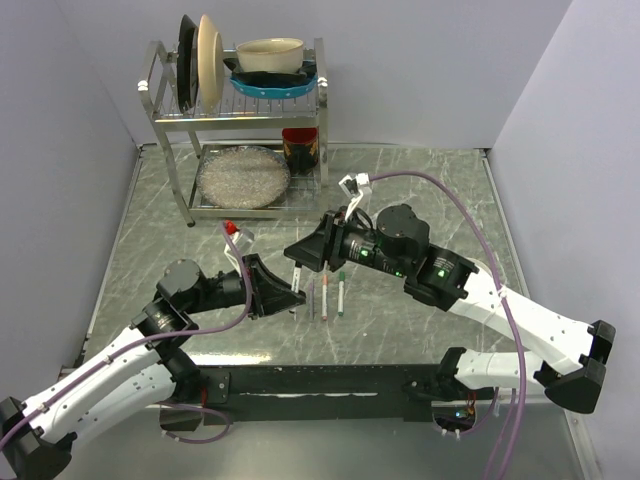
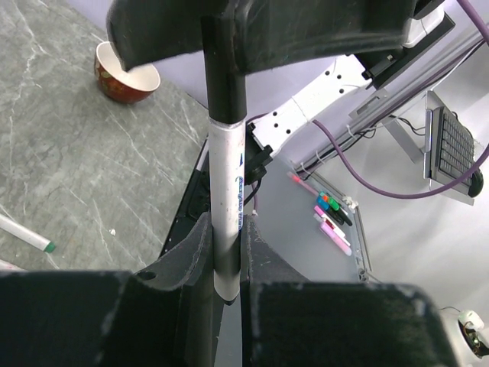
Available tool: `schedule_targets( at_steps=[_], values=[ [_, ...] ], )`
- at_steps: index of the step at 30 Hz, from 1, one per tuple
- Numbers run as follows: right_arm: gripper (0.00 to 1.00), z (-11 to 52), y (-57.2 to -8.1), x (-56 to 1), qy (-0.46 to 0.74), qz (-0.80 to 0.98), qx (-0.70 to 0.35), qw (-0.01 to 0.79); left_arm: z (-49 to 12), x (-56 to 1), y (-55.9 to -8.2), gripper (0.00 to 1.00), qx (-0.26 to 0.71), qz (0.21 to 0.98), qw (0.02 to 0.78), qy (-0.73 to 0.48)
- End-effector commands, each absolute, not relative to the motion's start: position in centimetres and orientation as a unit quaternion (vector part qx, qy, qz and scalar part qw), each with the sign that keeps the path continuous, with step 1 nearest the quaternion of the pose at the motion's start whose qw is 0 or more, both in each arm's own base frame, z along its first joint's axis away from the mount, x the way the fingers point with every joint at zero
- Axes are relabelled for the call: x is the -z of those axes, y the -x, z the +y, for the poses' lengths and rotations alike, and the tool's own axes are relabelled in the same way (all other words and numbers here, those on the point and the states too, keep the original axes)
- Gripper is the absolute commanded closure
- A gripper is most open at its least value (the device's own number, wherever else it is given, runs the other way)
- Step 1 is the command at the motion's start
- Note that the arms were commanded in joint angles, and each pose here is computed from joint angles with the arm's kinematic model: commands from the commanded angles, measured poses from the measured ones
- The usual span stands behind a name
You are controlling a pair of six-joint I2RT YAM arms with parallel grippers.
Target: Insert the pens into the pen caps
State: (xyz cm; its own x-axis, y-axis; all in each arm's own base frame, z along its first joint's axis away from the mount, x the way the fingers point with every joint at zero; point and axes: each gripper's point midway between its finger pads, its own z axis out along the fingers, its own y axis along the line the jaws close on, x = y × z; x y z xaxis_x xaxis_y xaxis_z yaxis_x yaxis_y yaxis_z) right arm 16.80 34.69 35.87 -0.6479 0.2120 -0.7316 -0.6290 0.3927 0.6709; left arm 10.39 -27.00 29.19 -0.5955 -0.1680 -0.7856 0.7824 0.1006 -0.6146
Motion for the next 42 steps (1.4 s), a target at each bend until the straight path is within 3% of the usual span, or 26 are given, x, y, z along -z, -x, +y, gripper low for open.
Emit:
schedule_targets(
  at_steps=[1, 2, 3, 6, 30, 42],
  values=[
    [0.66, 35.1, -16.1, -37.5, 0.147, 0.710, -0.552, 0.411, -26.9, -30.5, -10.1, 0.99, 0.630, 0.616, 0.398, -0.256],
    [0.73, 35.3, -15.7, -37.2, 0.150, 0.709, -0.556, 0.406, -26.9, -30.5, -10.1, 0.99, 0.630, 0.615, 0.399, -0.255],
    [0.87, 35.5, -15.2, -36.5, 0.159, 0.711, -0.559, 0.396, -26.9, -30.6, -10.2, 0.99, 0.631, 0.615, 0.401, -0.252],
    [1.00, 36.7, -13.1, -34.6, 0.191, 0.719, -0.565, 0.358, -26.9, -31.1, -10.8, 0.99, 0.629, 0.616, 0.412, -0.236],
    [1.00, 34.2, -5.0, -23.9, 0.264, 0.752, -0.565, 0.214, -27.6, -34.1, -16.3, 0.99, 0.579, 0.620, 0.475, -0.236],
    [1.00, 34.1, -4.0, -21.0, 0.273, 0.756, -0.556, 0.210, -26.6, -35.4, -19.1, 0.99, 0.592, 0.617, 0.476, -0.207]
  ],
)
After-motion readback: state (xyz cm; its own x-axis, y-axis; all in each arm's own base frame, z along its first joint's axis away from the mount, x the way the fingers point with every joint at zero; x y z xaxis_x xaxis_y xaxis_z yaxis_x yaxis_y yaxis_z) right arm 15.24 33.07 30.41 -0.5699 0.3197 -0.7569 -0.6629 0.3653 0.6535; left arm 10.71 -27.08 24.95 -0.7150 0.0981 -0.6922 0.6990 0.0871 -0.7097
